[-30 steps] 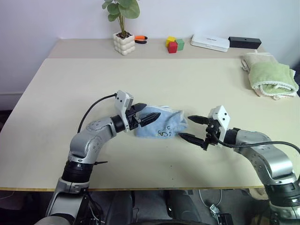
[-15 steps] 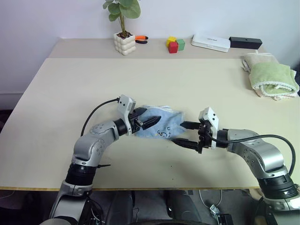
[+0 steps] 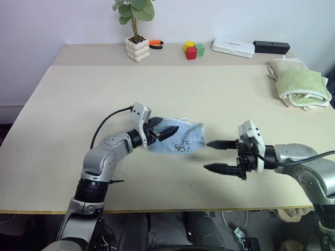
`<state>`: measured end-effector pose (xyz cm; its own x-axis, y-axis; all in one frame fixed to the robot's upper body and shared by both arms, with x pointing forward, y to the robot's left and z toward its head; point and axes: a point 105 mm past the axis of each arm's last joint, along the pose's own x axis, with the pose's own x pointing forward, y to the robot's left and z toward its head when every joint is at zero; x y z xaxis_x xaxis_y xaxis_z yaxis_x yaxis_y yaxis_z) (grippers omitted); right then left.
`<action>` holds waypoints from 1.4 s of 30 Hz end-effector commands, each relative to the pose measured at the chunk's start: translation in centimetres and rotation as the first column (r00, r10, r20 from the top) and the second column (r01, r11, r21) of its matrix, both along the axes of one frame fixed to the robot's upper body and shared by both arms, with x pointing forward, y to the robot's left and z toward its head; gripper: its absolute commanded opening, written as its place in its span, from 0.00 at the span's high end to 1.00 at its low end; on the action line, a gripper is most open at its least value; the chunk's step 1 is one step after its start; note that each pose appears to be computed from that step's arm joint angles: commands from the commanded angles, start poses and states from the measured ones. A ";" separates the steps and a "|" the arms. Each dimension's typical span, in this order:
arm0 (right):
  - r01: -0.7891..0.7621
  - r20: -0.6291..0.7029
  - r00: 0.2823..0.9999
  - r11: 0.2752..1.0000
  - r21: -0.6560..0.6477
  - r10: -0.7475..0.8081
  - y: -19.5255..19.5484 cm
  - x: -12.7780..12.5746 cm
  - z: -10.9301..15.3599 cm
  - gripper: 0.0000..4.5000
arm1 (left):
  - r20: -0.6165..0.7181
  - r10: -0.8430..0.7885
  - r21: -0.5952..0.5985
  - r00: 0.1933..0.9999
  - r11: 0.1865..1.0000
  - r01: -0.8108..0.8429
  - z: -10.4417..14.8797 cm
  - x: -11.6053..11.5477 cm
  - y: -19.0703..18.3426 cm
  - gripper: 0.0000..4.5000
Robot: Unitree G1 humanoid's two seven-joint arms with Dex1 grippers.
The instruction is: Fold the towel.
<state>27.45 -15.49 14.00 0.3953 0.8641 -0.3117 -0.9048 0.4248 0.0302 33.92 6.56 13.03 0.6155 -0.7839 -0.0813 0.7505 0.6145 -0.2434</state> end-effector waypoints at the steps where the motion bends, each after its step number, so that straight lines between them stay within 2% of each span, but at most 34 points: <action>1: 0.065 0.111 0.992 0.996 -0.054 -0.059 -0.3 1.9 -0.6 0.00 | 0.021 -0.006 -0.012 1.000 1.000 0.006 0.7 -0.2 0.1 0.01; 5: 0.058 0.124 0.991 0.996 -0.063 -0.050 0.1 2.5 -1.8 0.00 | 0.023 -0.007 -0.004 1.000 1.000 0.007 0.7 -0.3 0.1 0.01; 8: -0.001 0.130 0.992 0.999 -0.041 0.006 1.8 2.8 -2.3 0.00 | 0.016 -0.006 -0.006 1.000 1.000 0.006 0.6 -0.4 0.1 0.01; 13: -0.044 0.149 0.988 0.994 0.098 0.030 4.4 3.1 -0.3 0.00 | 0.009 0.004 0.001 1.000 1.000 -0.004 0.5 -0.5 0.3 0.01; 16: -0.116 0.101 0.990 0.982 0.152 0.102 5.2 1.5 0.5 0.00 | 0.004 0.014 -0.002 1.000 1.000 -0.014 0.5 -0.5 0.4 0.01; 22: -0.238 -0.031 0.970 0.970 0.051 0.240 4.0 -2.2 -0.7 0.00 | 0.004 0.026 -0.003 1.000 1.000 -0.026 0.5 -0.4 0.6 0.01; 29: -0.255 -0.036 0.967 0.955 -0.153 0.252 1.3 -2.7 -2.1 0.00 | 0.006 0.025 -0.015 1.000 1.000 -0.025 0.8 -0.1 0.3 0.01; 34: -0.248 -0.046 0.969 0.949 -0.194 0.244 0.3 -2.4 -1.7 0.00 | 0.005 0.025 -0.015 1.000 1.000 -0.025 0.7 -0.1 0.3 0.01; 37: -0.207 -0.005 0.978 0.958 -0.198 0.211 -0.5 -1.4 -0.8 0.00 | 0.008 0.029 -0.015 1.000 0.999 -0.029 0.8 -0.1 0.4 0.01; 40: -0.110 0.080 0.990 0.990 -0.084 0.117 -0.4 0.7 1.6 0.00 | 0.019 0.042 -0.027 0.999 0.999 -0.041 1.4 0.0 0.8 0.01; 42: -0.042 0.191 0.980 0.999 -0.023 0.045 -0.5 2.3 3.4 0.00 | 0.051 0.059 -0.034 0.997 0.998 -0.057 2.3 0.2 1.3 0.01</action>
